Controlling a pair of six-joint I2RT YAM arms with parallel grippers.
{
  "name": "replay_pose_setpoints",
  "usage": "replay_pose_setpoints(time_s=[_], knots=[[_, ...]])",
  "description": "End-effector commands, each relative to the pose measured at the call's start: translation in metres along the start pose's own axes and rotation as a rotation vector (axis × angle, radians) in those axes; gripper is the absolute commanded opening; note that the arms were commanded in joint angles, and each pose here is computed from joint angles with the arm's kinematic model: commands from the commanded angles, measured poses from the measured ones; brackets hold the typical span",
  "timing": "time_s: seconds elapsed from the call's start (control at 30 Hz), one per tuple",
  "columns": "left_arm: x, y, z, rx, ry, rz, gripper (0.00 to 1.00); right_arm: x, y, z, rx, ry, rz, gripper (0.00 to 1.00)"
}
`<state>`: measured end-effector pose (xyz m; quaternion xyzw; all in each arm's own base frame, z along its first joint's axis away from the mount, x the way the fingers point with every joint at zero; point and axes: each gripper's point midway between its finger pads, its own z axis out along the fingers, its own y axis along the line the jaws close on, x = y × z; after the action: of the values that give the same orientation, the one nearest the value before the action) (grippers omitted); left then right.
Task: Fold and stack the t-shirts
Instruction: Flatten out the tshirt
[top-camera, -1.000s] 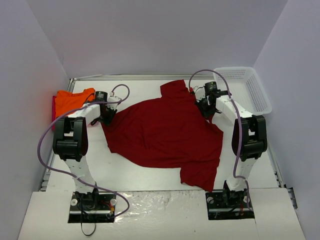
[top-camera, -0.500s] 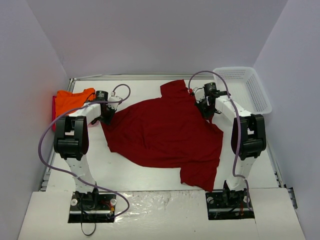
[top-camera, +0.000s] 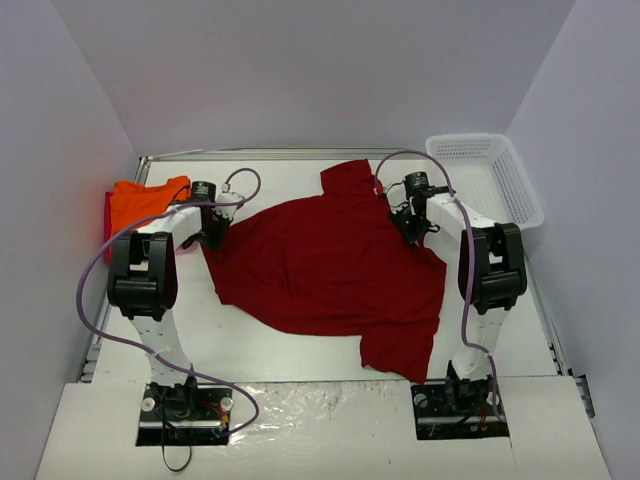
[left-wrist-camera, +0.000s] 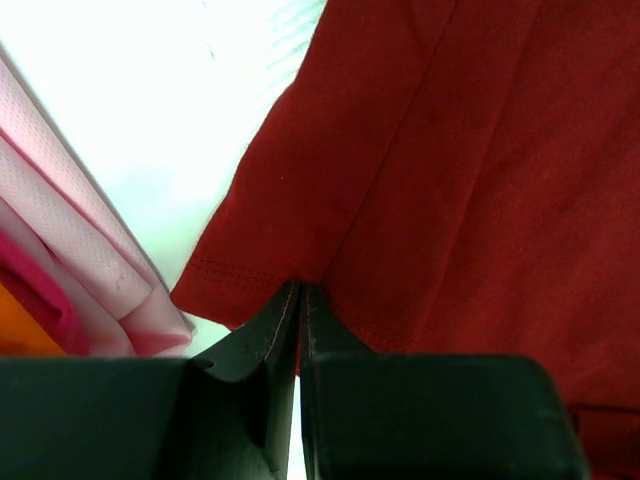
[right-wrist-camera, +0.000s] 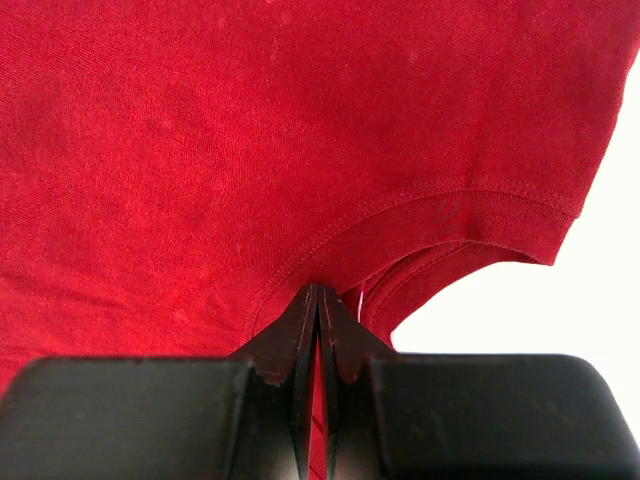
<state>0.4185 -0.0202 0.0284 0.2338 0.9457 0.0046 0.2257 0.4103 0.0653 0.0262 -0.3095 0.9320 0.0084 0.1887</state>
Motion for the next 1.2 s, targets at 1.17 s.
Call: replay_pose_setpoints(time_s=[1.17], knots=[[-0.061,0.060,-0.041,-0.339,-0.139,-0.013,0.02,0.018,0.011,0.014,-0.035,0.094,-0.023,0.00]])
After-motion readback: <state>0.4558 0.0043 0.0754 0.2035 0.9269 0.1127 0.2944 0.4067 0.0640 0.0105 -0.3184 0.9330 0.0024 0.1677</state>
